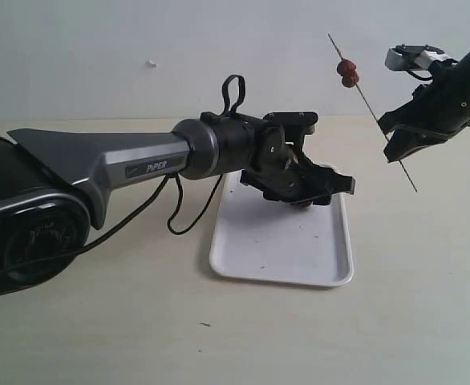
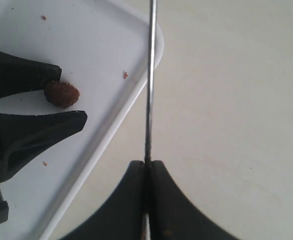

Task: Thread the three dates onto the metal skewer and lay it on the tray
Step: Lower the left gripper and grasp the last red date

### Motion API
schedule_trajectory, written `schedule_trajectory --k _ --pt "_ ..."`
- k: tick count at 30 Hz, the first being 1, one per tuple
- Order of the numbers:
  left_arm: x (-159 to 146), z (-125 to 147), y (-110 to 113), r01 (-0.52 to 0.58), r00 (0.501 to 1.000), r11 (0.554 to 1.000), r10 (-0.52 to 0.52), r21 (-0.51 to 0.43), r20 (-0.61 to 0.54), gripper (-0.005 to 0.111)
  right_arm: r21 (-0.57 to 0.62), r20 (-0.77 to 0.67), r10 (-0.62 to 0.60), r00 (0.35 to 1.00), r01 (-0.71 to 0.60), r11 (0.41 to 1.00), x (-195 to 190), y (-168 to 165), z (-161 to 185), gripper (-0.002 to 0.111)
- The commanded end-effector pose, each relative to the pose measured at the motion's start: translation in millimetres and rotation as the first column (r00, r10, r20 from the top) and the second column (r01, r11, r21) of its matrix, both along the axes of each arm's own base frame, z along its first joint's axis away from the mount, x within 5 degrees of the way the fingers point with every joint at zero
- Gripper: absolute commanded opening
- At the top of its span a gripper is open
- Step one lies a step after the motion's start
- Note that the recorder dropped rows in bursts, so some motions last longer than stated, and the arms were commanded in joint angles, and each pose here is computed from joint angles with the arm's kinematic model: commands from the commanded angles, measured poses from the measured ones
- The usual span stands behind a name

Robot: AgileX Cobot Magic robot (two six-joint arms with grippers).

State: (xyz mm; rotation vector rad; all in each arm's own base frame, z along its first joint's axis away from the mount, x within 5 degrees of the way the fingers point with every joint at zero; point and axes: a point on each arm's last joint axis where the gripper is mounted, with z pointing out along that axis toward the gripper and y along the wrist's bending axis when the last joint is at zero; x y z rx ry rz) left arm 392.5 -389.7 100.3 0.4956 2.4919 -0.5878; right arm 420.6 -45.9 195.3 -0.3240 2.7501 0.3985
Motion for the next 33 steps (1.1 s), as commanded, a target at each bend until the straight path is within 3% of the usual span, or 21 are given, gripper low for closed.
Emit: schedule_trajectory --k 1,3,6,11,21,33 --pt "0.1 -5.5 1.5 -0.008 1.0 1.0 0.008 0.012 -0.019 0.055 0.002 0.03 0.005 1.0 -0.005 1.0 1.3 0.3 8.7 0.0" --pt "0.0 -5.6 1.6 -0.007 1.0 1.0 0.008 0.013 -0.02 0.052 0.002 0.03 0.005 1.0 -0.005 1.0 1.3 0.3 8.7 0.0" --pt "0.3 -5.8 2.2 0.003 1.0 1.0 -0.002 0.026 -0.009 0.037 0.003 0.028 0.005 1.0 -0.006 1.0 1.1 0.4 8.6 0.0" --pt "1.6 -6.0 3.8 -0.002 1.0 1.0 0.003 0.028 -0.012 0.038 0.004 0.026 0.006 1.0 -0.006 1.0 0.9 0.5 8.6 0.0" --pt "28.3 3.3 33.4 -0.085 0.996 0.996 0.085 0.006 -0.022 0.035 0.003 0.027 0.009 1.0 -0.009 1.0 0.9 0.5 8.6 0.0" --pt "48.8 51.6 59.7 -0.146 0.988 0.987 0.148 -0.062 0.035 0.033 0.018 0.008 0.021 1.0 -0.022 1.0 -1.0 2.1 8.5 0.0"
